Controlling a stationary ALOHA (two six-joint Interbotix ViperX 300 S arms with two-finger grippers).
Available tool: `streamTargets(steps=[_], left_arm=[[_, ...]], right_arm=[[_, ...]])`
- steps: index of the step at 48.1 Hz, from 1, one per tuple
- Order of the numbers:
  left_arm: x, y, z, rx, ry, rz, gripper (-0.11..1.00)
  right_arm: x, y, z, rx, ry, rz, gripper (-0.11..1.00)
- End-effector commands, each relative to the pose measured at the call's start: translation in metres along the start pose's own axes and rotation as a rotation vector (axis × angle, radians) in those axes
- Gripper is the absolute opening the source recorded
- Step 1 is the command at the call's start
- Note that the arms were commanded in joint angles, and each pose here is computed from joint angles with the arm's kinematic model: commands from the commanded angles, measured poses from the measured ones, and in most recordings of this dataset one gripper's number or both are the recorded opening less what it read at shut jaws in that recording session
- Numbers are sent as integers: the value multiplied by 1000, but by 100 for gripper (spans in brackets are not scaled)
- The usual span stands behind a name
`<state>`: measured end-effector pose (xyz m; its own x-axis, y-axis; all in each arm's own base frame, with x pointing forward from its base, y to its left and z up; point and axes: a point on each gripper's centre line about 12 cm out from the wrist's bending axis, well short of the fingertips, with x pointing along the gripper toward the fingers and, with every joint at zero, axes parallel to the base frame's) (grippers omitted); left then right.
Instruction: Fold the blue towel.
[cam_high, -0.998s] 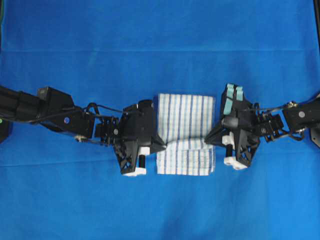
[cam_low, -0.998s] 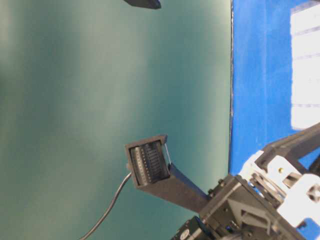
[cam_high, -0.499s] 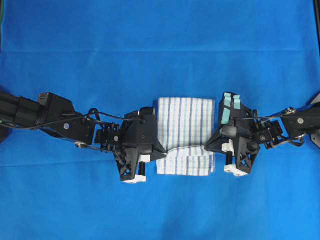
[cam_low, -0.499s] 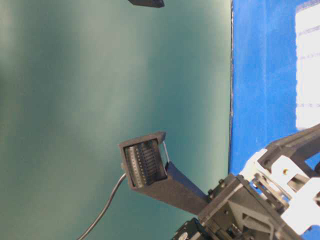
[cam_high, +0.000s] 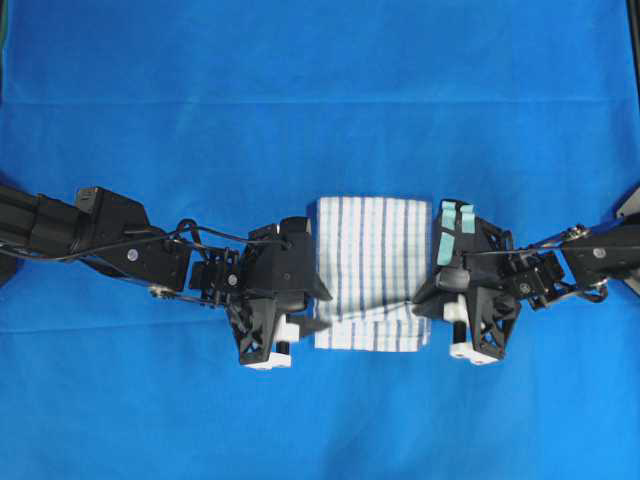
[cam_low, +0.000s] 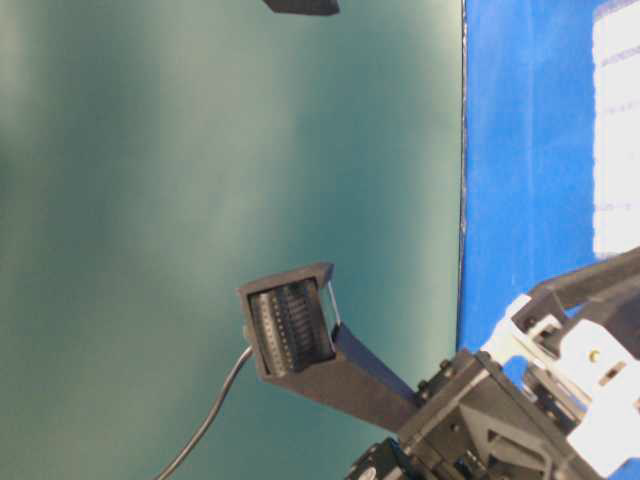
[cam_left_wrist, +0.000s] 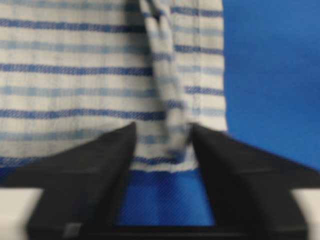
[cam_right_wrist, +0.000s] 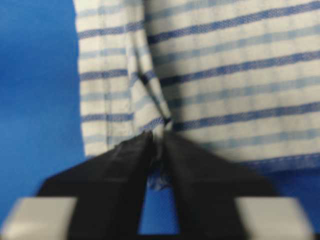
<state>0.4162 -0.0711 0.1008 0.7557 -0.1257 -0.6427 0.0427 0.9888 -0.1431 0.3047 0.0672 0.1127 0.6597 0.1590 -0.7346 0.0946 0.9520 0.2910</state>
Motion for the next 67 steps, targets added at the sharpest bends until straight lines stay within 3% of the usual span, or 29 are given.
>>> streamTargets(steps=[1,5,8,13,23,41,54,67], left_arm=[[-9,-6,18,4,-46,-14,57],[-17,-6,20,10,-26,-11,79],[-24,-7,23,16,-17,-10,86],[-39,-8,30,27,-11,-9,82],[-83,-10,49,73,-51,-15,81],[-162,-2,60,140,-219,-7,80],[-220,6,48,167,-403,4,80],[-268,18,14,158,-530,31,81]], right_arm=[[-3,8,8,-3,-21,17,43],[-6,10,10,-6,-19,11,64],[-10,11,14,-11,-21,3,65],[-24,12,23,-21,-28,-22,60],[-67,13,44,-56,-81,-69,60],[-162,6,54,-136,-304,-89,60],[-214,-7,47,-195,-462,-128,60],[-226,-20,20,-233,-537,-129,60]])
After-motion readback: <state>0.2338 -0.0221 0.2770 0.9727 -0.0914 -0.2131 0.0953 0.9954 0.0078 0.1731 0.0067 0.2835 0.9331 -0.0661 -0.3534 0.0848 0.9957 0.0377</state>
